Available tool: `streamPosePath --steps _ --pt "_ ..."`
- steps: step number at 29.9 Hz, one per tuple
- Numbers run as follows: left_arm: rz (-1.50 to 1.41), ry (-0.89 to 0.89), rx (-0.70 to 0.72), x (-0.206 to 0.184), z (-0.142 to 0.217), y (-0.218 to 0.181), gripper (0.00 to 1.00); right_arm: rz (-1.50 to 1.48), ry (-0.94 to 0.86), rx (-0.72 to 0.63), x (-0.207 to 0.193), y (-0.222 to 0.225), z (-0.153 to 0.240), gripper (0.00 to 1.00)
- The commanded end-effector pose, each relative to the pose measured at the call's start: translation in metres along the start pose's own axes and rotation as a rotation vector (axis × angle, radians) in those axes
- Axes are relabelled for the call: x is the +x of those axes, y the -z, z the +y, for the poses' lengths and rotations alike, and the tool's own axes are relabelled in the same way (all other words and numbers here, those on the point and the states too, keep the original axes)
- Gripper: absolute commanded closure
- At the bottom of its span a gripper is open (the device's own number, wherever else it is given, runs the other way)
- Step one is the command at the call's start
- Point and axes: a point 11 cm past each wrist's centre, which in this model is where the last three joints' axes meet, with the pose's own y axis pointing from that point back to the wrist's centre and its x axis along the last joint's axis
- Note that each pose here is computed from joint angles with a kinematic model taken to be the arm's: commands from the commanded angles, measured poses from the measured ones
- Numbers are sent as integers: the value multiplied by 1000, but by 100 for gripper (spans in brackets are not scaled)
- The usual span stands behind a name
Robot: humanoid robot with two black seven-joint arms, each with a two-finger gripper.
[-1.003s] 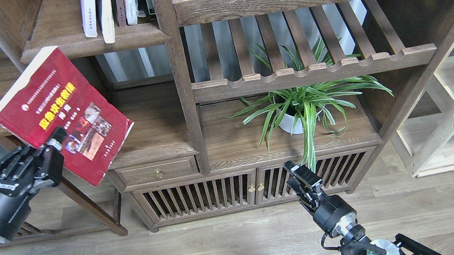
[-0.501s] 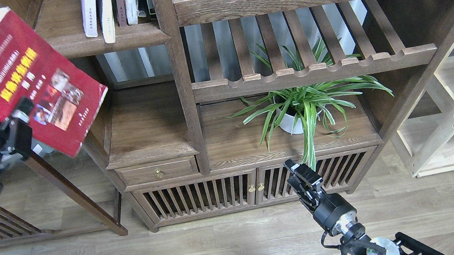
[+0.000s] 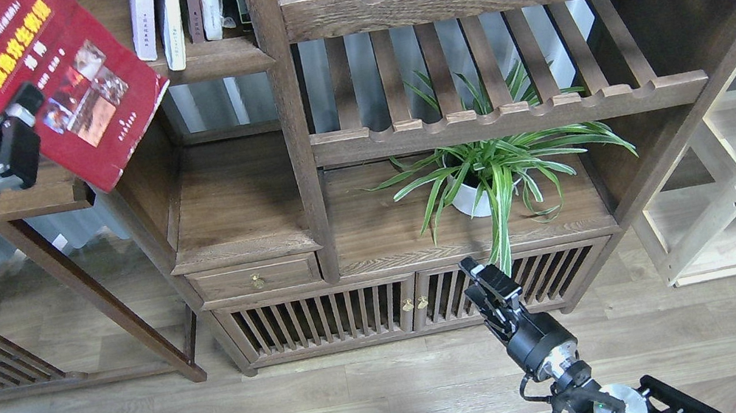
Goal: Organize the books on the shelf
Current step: 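Lift the red book with the left gripper up to the top shelf, then insert the red book upright into the top shelf with left gripper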
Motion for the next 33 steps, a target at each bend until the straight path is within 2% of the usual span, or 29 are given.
streamPosePath --steps 1,11,20,23,30,33 --pt "-22 1 -15 2 -3 -11 96 -2 1 7 0 2 0 26" --pt "-12 -26 -78 4 -19 -38 96 -3 6 6 -2 2 -1 26" --pt "-10 -26 -79 8 -37 -49 96 -4 6 9 -2 2 -1 25" --pt "-11 -23 -77 10 -44 -53 96 -4 6 10 -2 3 -1 21" --pt "6 -31 -42 14 -64 -52 96 -3 6 9 -2 3 -1 2" --pt "11 -24 -31 11 -76 -54 96 -10 10 36 -3 10 -1 1"
